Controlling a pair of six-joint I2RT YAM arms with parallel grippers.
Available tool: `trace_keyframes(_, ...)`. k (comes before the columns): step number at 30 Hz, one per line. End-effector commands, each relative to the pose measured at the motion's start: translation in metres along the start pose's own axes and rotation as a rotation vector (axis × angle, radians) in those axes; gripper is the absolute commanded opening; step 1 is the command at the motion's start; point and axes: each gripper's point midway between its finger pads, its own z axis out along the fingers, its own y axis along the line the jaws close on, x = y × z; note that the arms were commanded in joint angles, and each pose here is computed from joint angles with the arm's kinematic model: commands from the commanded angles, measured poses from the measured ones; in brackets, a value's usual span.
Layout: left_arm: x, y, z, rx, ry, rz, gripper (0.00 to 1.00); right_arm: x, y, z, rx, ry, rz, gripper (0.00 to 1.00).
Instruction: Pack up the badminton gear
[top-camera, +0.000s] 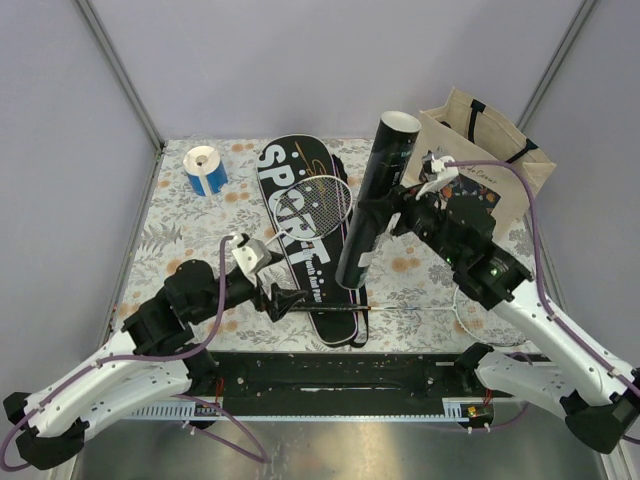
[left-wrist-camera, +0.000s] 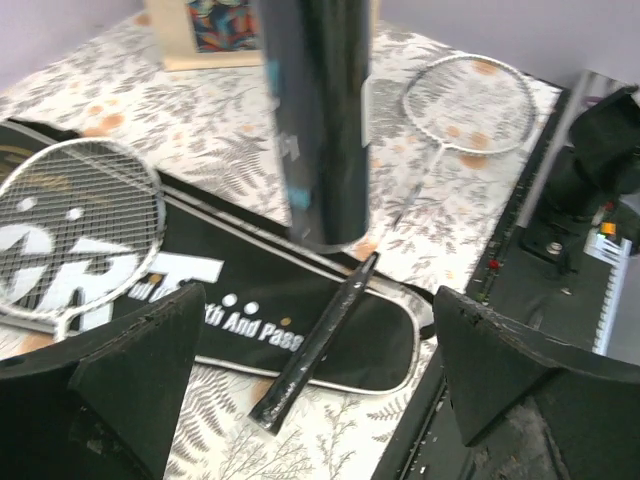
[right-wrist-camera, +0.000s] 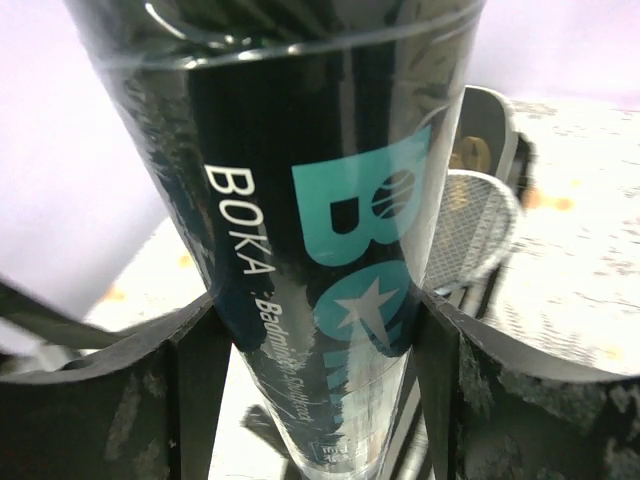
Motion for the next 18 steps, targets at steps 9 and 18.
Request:
trace_keyframes(9,0.026,0.06,-0.034,-0.388,0.128,-0.056,0.99,0.015,-0.143,0.009,0.573,0.419,-0.403,0.49)
trace_keyframes(18,0.043,0.073,-0.036,-0.468,0.219,-0.049,0.99,0.066,-0.241,0.07,0.688,0.678,-0.398,0.54)
